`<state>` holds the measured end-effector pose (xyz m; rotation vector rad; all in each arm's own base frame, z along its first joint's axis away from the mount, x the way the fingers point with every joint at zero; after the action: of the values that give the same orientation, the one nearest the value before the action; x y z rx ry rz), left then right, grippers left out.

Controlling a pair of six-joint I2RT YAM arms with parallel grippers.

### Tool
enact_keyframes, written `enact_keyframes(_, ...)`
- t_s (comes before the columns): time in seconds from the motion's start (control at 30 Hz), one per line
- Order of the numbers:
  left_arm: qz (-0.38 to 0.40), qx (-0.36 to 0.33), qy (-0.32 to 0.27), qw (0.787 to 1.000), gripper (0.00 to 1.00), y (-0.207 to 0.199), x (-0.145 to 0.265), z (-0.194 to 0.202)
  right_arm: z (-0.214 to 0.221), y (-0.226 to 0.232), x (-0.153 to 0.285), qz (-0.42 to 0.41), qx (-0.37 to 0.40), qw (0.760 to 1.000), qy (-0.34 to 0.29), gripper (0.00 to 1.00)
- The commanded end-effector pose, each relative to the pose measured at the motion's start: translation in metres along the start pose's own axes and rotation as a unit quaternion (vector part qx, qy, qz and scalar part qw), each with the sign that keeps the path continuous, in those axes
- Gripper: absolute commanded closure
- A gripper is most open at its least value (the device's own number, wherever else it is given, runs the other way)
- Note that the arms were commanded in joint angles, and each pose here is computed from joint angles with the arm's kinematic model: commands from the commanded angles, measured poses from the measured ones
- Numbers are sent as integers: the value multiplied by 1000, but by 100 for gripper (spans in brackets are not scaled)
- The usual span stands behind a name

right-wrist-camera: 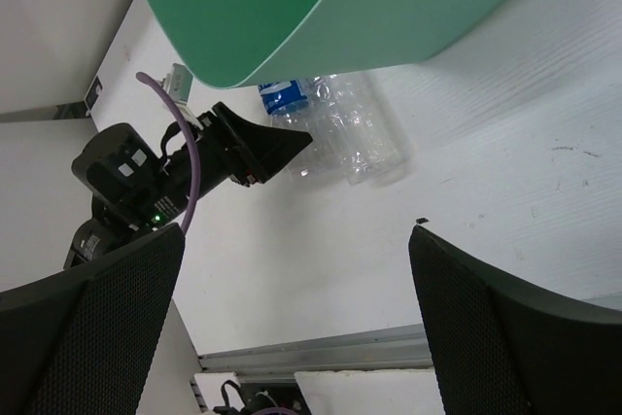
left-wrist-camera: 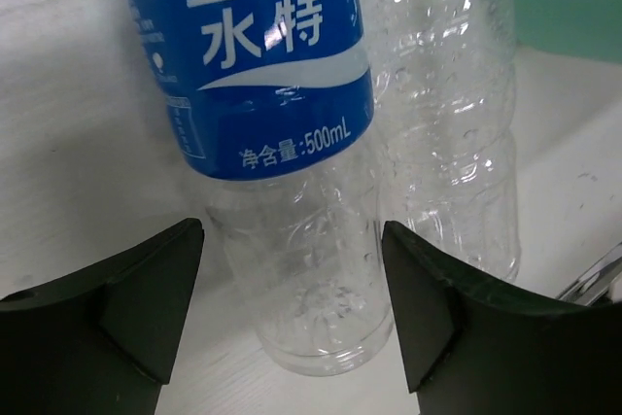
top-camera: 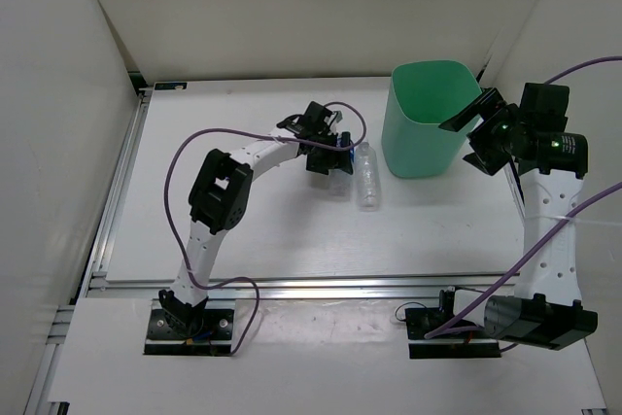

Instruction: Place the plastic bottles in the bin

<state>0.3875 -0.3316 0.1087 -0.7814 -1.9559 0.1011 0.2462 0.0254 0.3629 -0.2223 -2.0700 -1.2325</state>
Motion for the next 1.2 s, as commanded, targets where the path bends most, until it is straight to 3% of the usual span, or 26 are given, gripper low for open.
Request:
enact_keyframes(0.0,31,-14,-2,999,17,-14,9,-5,-5,6,13,-17,26,999,-29,0)
enact_keyframes(0.03,30,-12,2,999,23,-13,10,-3,-6,6,13,-13,26,999,-34,0)
enact_keyframes(0.07,25,-6,8,1000,36,-7,8,0,-6,6,13,-13,26,999,-34,0)
enact_keyframes(0.17,-2,6,-11,1000,55,9,27,-6,-5,3,11,-9,24,999,-31,0)
enact_keyframes(0.27,-30,19,-58,998,55,18,62,-33,-4,0,6,-2,17,1000,-25,0)
enact_keyframes(0.37,-64,8,-164,984,55,21,116,-93,-4,-3,7,1,9,1000,-27,0)
enact_keyframes(0.5,-86,-23,-308,947,60,0,189,-167,-1,-5,12,-1,6,999,-34,0)
enact_keyframes(0.53,-66,-37,-364,928,60,-15,225,-192,0,-7,10,3,5,999,-32,0)
enact_keyframes(0.67,8,-65,-418,906,60,-42,249,-216,-4,-7,16,8,-2,999,-49,0)
enact_keyframes(0.83,119,-80,-426,893,60,-85,244,-216,-3,-3,40,-3,0,996,-86,0)
enact_keyframes(1.0,192,-80,-465,861,62,-124,248,-226,11,-2,68,-30,3,995,-94,0)
enact_keyframes(1.07,215,-84,-497,837,62,-142,253,-229,14,0,79,-38,5,994,-100,0)
enact_keyframes(1.17,236,-78,-509,824,64,-156,249,-231,21,1,96,-47,20,993,-103,0)
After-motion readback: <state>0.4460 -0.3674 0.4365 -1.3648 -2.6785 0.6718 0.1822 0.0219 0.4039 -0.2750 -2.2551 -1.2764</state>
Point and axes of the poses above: each gripper's point midway between its finger pads, its own x axis back along the fingers, its own y axis along the line the jaws close on, z = x × y, the point moved 7 cm from there along x, back along the fingers, and after that the axes turned 11 degrees about -x, right-handed, at the moved point
